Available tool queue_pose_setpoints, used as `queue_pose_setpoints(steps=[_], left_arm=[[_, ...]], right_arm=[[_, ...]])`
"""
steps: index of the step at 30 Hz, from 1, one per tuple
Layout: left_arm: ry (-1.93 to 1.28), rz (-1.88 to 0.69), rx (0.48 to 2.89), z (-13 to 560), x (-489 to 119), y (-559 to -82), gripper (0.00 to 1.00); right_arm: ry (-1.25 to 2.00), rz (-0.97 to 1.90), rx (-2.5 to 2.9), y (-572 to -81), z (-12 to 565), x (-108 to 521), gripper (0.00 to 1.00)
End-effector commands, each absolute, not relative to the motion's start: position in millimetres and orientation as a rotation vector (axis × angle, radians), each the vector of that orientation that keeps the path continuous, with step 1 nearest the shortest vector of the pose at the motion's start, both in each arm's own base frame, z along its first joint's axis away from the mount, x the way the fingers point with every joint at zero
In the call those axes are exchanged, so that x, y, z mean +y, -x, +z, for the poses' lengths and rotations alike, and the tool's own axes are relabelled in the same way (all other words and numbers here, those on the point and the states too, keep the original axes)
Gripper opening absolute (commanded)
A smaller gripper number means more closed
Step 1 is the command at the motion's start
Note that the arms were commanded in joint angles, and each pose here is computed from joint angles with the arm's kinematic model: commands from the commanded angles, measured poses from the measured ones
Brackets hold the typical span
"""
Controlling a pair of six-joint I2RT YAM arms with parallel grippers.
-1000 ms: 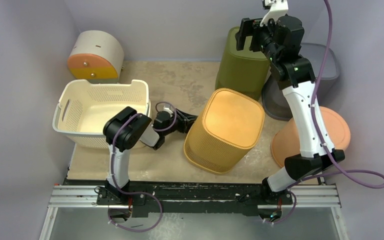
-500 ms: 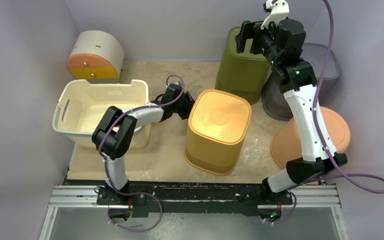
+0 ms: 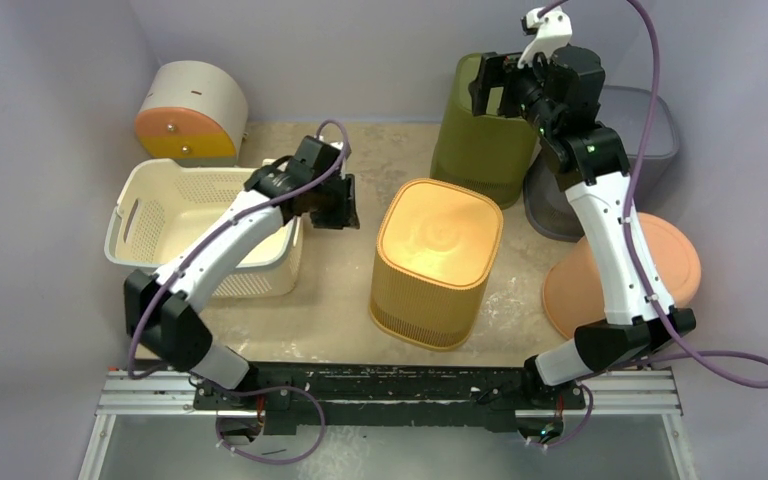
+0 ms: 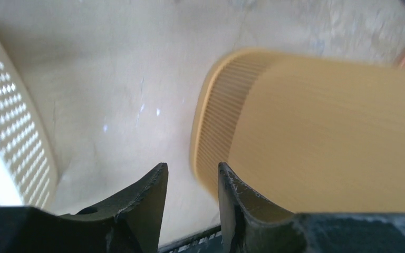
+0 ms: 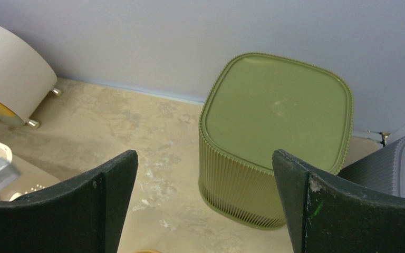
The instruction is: Turn the large container upside down
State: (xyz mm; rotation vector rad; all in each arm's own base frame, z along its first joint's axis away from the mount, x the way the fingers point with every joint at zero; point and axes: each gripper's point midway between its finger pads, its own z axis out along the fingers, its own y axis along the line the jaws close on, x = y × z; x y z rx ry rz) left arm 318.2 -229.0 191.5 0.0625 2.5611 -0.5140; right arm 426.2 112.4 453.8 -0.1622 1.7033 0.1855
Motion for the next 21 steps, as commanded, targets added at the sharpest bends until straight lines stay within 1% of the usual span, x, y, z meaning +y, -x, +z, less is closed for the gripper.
queue_pose_setpoints(steps=[1,5,10,13,16,21], left_arm=[[-0.264,-0.579,2.701,197,-212,-242,0.37],[-0.338,-0.798,2.727,202,-221,-199,0.38],[-0.433,-0.997,2.726,198,-241,-171,0.4],[-0.433,-1.087,2.678,199,-262,-172,0.41],[-0.418,-1.183,2.608,199,-284,-184,0.42],[-0.464,-1.209,2.616,184,-316,-198,0.43]], right_arm=[[0.153,0.214,1.641,-409,477,111,1.0],[0.149,0.214,1.641,-409,476,110,1.0],[0.146,0.214,1.627,-410,485,110,1.0],[0.137,0.211,1.618,-409,490,109,1.0],[0.129,0.203,1.613,-408,493,107,1.0],[0.108,0.171,1.61,-407,495,100,1.0]])
